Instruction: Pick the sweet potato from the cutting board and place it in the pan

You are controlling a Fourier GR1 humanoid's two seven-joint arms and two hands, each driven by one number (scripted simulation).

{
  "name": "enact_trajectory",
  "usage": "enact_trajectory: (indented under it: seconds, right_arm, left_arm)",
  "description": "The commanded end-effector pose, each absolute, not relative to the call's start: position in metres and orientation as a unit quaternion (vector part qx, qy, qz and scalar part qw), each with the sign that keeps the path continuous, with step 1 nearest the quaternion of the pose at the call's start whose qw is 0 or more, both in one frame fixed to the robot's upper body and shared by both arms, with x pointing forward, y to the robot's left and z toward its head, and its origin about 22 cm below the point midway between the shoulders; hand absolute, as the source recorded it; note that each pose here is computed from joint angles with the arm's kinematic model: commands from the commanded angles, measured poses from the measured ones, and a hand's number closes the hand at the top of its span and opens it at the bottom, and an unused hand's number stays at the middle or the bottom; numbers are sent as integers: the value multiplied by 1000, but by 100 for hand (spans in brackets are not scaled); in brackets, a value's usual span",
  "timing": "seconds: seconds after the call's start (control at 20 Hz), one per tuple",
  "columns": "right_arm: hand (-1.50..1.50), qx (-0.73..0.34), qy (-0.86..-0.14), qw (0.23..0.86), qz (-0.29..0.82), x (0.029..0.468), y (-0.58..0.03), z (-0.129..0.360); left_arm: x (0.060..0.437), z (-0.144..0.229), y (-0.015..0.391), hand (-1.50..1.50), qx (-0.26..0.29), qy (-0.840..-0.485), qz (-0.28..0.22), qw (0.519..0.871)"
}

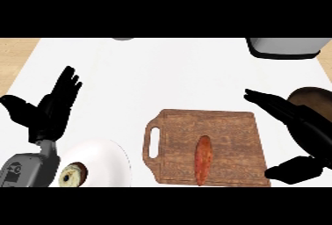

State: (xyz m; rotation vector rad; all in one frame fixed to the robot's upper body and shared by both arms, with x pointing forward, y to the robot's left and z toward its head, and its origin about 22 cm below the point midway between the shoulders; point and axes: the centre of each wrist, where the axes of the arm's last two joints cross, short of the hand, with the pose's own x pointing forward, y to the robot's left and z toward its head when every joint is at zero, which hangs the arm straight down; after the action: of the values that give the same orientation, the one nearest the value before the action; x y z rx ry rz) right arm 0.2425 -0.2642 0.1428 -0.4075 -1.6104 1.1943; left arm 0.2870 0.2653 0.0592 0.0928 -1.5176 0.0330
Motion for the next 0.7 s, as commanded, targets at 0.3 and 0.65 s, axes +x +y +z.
enact_trajectory:
  seconds: [0.3, 0.65]
  right_arm:
    - [-150, -155, -479, 543, 672, 251, -222, 138]
    - [-150, -172, -468, 501, 708, 232, -173, 143]
  left_arm:
    - [277, 44, 269, 0, 38, -687, 12, 726]
    - [275, 60, 262, 0, 47, -689, 24, 722]
